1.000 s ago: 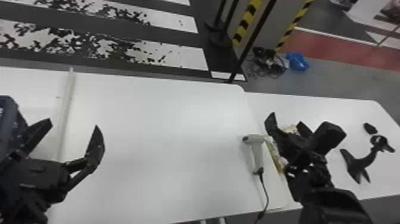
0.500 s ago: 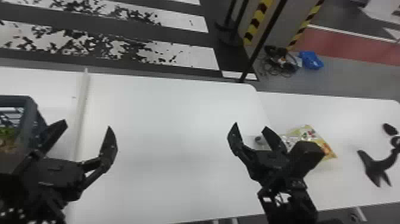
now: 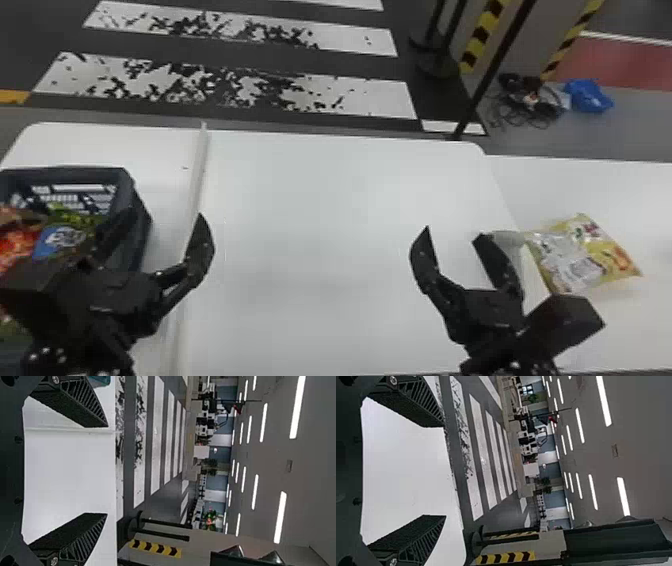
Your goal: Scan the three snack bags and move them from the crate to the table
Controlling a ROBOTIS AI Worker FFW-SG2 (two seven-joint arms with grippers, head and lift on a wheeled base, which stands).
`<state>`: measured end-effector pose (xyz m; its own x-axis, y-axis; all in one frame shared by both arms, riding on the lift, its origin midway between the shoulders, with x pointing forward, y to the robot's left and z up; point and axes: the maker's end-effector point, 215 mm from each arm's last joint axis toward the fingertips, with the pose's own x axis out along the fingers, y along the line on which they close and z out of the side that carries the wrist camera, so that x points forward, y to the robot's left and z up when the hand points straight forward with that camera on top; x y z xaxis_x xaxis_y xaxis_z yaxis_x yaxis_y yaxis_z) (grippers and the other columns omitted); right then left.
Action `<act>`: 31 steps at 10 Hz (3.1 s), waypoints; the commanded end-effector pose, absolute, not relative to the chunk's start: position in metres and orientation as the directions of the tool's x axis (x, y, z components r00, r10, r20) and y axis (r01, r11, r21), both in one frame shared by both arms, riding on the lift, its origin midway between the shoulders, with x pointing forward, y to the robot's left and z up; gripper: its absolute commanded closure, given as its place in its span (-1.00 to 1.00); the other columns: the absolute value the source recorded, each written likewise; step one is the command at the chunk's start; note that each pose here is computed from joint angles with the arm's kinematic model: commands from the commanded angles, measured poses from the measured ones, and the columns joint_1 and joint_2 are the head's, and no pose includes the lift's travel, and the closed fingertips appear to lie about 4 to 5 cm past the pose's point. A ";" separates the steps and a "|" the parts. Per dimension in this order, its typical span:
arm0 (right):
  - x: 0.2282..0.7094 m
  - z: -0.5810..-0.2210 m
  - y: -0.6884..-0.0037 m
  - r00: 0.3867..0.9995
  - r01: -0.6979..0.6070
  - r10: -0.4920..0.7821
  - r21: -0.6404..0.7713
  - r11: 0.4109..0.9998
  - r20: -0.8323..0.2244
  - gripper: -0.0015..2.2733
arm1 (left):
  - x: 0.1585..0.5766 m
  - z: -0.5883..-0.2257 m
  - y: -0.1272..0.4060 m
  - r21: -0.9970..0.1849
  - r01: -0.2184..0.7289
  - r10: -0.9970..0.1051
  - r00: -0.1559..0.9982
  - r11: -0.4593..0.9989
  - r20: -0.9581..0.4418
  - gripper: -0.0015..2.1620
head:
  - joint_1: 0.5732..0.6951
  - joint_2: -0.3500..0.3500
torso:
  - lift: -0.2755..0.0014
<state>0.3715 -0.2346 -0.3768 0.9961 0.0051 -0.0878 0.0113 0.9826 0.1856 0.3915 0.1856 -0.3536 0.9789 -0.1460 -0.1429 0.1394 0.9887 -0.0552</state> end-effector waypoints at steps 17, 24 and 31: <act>0.378 -0.380 -0.219 0.998 -0.034 0.043 0.165 0.986 -0.051 -0.93 | 0.357 -0.460 0.353 -0.072 -0.147 0.056 0.719 0.987 -0.693 0.66 | 1.00 0.59 | 0.54; 0.379 -0.378 -0.224 0.999 -0.008 0.017 0.177 0.984 -0.051 -0.94 | 0.360 -0.361 0.341 -0.022 -0.097 0.070 0.835 0.995 -0.546 0.66 | 1.00 0.59 | 0.54; 0.384 -0.365 -0.261 0.998 0.063 -0.060 0.165 0.984 -0.027 -0.93 | 0.354 -0.279 0.208 -0.175 0.161 -0.222 0.877 0.971 -0.426 0.66 | 1.00 0.00 | 0.54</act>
<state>0.3840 -0.2563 -0.3651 0.9984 -0.0499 -0.0278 0.0538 0.9848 0.1651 0.3542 0.2227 -0.2743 0.8883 -0.1894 -0.4183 0.1375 0.9789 -0.1513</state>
